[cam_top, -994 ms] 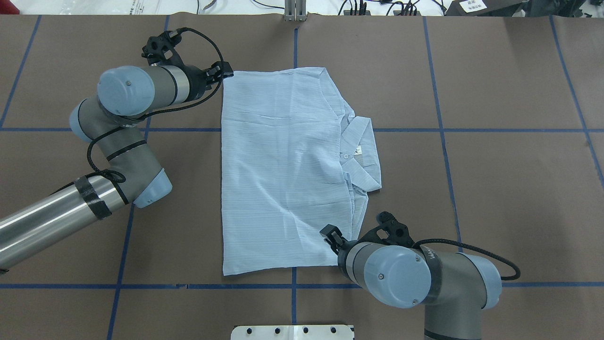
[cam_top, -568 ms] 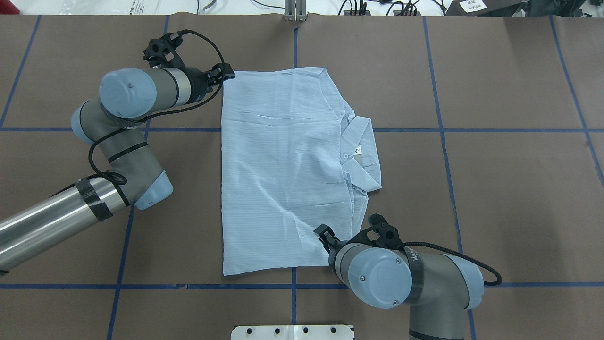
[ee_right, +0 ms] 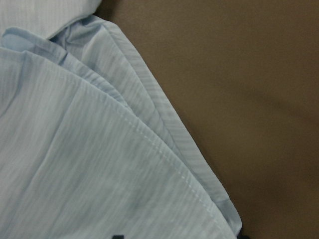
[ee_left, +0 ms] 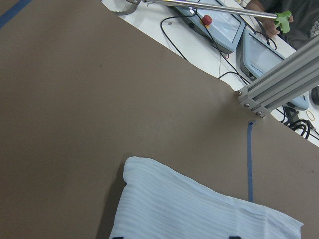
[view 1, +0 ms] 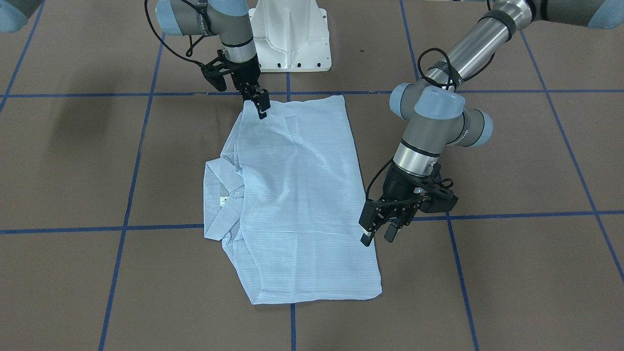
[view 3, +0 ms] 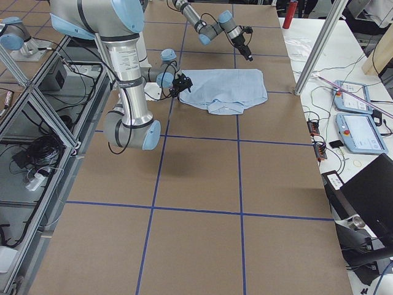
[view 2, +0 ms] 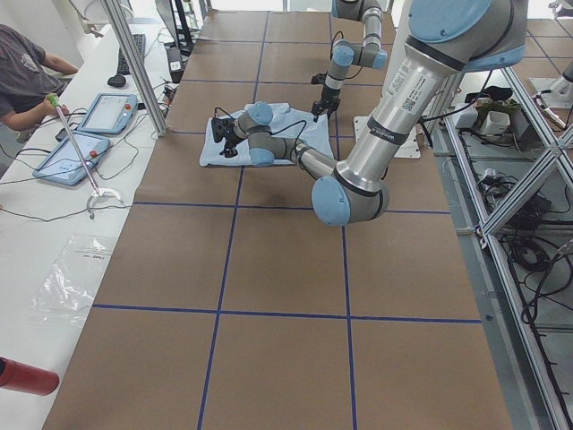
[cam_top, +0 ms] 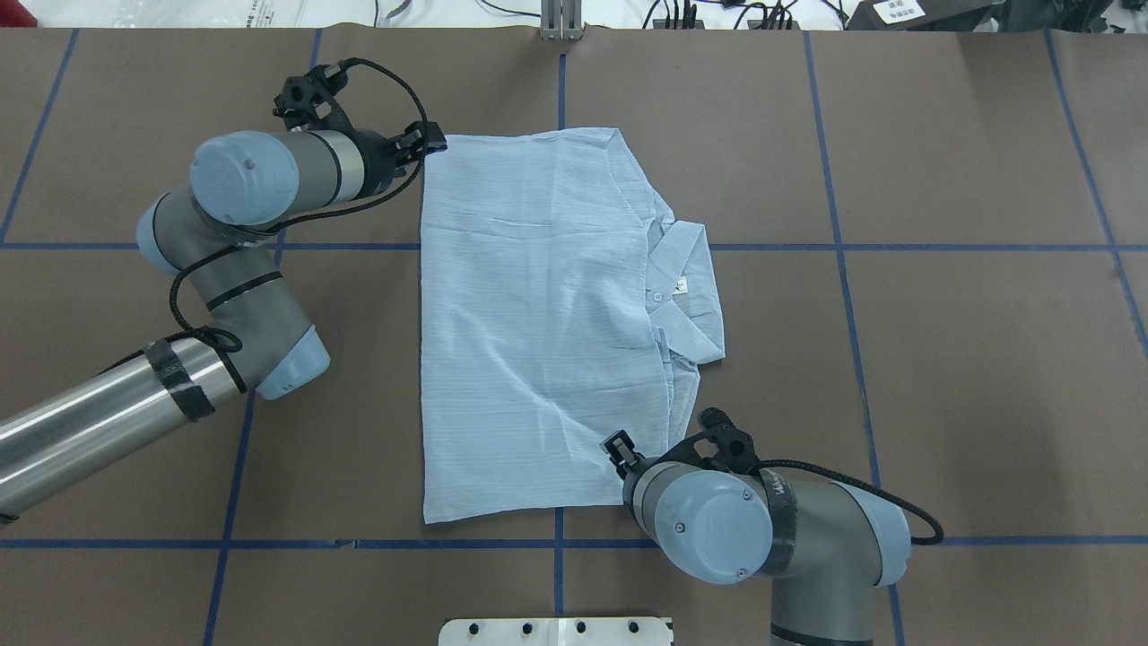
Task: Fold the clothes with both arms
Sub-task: 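Move the right gripper to the shirt's near corner by the collar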
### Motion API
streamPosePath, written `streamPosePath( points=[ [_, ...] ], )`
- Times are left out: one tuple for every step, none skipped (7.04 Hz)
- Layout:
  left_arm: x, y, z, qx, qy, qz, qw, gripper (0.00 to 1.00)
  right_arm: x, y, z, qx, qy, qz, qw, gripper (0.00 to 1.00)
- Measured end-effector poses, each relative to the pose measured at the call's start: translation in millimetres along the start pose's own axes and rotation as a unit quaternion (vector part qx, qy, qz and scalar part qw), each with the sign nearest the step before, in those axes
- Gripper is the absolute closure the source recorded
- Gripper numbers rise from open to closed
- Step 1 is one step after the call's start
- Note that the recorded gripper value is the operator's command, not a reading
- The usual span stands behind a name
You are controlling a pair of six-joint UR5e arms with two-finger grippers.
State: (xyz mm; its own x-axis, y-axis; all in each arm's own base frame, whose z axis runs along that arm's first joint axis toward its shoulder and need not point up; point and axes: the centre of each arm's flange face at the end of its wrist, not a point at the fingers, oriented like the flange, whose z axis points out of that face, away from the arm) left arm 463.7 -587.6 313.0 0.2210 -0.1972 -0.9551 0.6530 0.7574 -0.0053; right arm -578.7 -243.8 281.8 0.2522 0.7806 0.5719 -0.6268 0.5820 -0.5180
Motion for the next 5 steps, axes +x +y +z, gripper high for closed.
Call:
streamPosePath(
  points=[
    [0.1,0.2,-0.1,0.000,0.000,-0.001,1.0000,0.24,1.3,-0.3,0.5,0.000,0.001,0.002,1.0000,1.00],
    [0.1,0.2,0.0,0.000,0.000,-0.001,1.0000,0.24,1.1,0.0,-0.6,-0.001,0.001,0.004,1.0000,1.00],
    [0.2,0.4,0.0,0.000,0.000,-0.002,1.0000,0.24,0.2,0.3,-2.1,-0.002,-0.001,0.005,1.0000,1.00],
    [1.2,1.0,-0.8,-0.001,0.001,-0.004,1.0000,0.24,-2.2,0.0,-7.0,-0.005,-0.004,0.006,1.0000,1.00],
    [1.7,2.3,-4.5,-0.002,0.005,-0.015,0.9999,0.24,-4.3,-0.8,-13.4,-0.008,-0.008,0.007,0.9999,1.00]
  ],
)
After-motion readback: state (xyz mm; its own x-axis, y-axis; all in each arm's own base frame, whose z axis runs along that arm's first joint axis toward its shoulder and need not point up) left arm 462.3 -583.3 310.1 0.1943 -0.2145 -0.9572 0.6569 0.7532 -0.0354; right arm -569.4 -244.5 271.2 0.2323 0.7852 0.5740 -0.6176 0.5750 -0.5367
